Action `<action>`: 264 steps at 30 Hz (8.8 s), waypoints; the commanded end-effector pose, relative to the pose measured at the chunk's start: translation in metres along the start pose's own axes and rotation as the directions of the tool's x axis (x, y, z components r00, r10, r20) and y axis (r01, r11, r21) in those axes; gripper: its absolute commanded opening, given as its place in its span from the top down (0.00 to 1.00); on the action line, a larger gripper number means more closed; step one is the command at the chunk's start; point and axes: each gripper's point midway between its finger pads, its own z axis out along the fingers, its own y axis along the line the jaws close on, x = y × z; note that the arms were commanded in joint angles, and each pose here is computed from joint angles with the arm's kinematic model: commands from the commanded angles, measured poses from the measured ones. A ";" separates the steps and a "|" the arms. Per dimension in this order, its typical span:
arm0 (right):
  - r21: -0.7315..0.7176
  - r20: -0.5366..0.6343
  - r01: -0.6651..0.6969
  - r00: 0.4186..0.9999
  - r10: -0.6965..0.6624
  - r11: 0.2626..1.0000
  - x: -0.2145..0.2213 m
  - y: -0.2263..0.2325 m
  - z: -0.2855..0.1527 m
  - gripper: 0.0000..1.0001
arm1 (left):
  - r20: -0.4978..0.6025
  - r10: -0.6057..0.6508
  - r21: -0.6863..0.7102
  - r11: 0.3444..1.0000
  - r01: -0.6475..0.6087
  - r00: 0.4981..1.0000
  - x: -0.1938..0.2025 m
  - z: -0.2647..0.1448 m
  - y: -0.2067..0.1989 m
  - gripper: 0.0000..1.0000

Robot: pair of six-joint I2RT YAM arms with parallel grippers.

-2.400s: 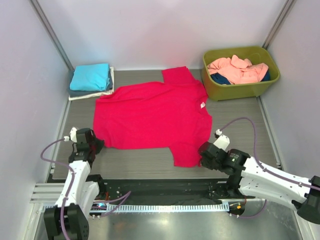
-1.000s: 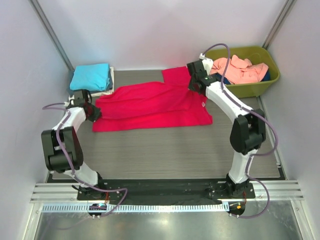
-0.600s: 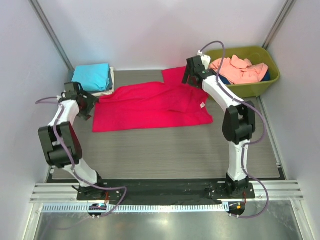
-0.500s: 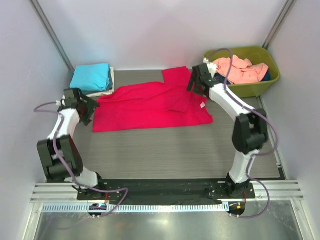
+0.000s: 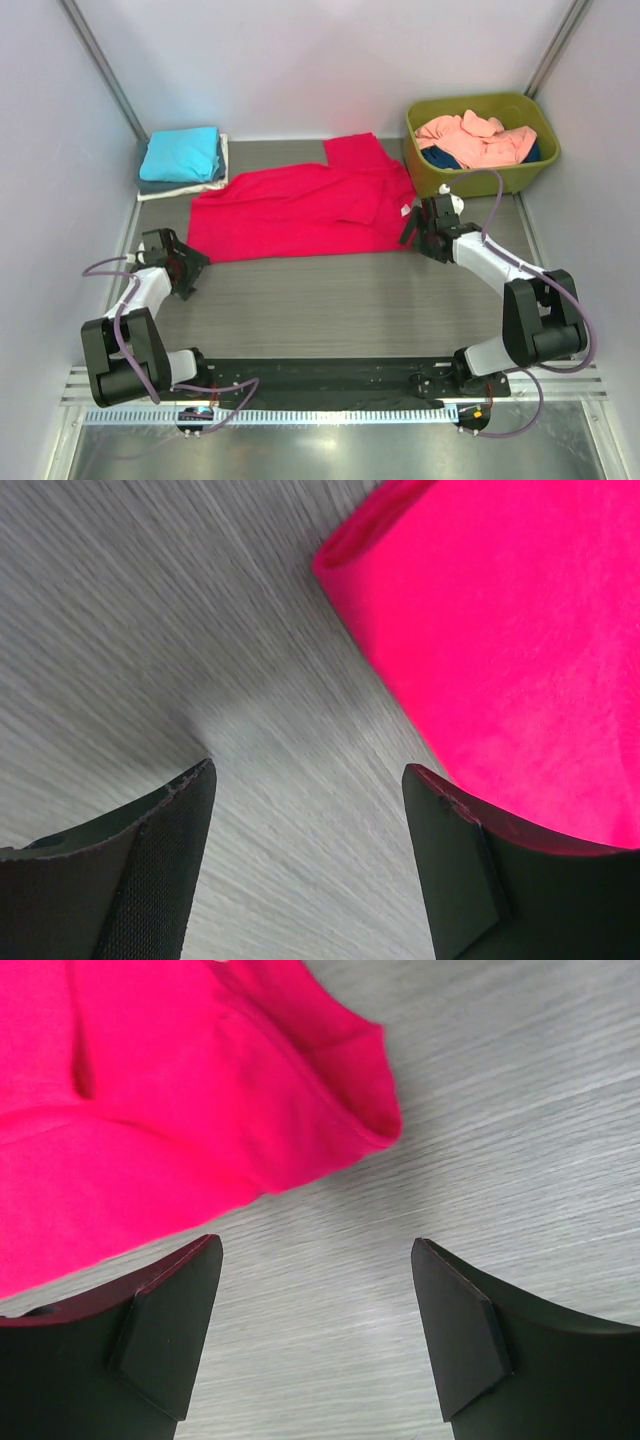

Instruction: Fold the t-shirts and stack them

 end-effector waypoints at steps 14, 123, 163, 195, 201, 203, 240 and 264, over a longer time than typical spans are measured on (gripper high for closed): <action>-0.107 0.002 -0.121 0.993 0.122 0.987 -0.011 -0.001 0.055 0.26 | 0.018 -0.069 0.033 0.997 0.068 0.997 -0.017 0.040 -0.006 0.23; -0.052 0.245 0.402 0.893 -0.378 0.914 -0.158 0.198 0.236 0.37 | 0.125 0.248 0.311 0.910 -0.275 0.961 -0.038 -0.127 -0.049 0.00; -0.579 0.250 0.238 0.962 -0.108 0.780 -0.057 0.199 -0.055 0.99 | 0.326 0.345 0.025 0.928 -0.373 0.880 -0.109 0.060 -0.174 0.40; -0.406 0.323 0.262 0.937 -0.131 0.876 -0.018 0.091 -0.097 0.99 | 0.307 0.362 0.054 0.917 -0.396 0.880 -0.106 0.091 -0.200 0.41; -0.406 0.343 0.261 0.932 -0.119 0.876 -0.019 0.083 -0.108 0.99 | 0.269 0.370 0.081 0.911 -0.404 0.889 -0.098 0.103 -0.211 0.43; -0.409 0.336 0.264 0.934 -0.125 0.874 -0.017 0.083 -0.109 0.99 | 0.248 0.375 0.095 0.908 -0.408 0.893 -0.094 0.108 -0.214 0.44; -0.373 0.359 0.247 0.927 -0.106 0.894 -0.134 0.123 -0.073 0.99 | 0.399 0.223 -0.010 0.971 -0.238 0.890 -0.142 -0.011 -0.199 1.00; -0.265 0.230 0.005 0.971 0.058 0.964 -0.014 0.011 -0.096 0.10 | 0.367 0.093 0.028 0.993 -0.111 0.925 -0.074 -0.067 -0.061 0.00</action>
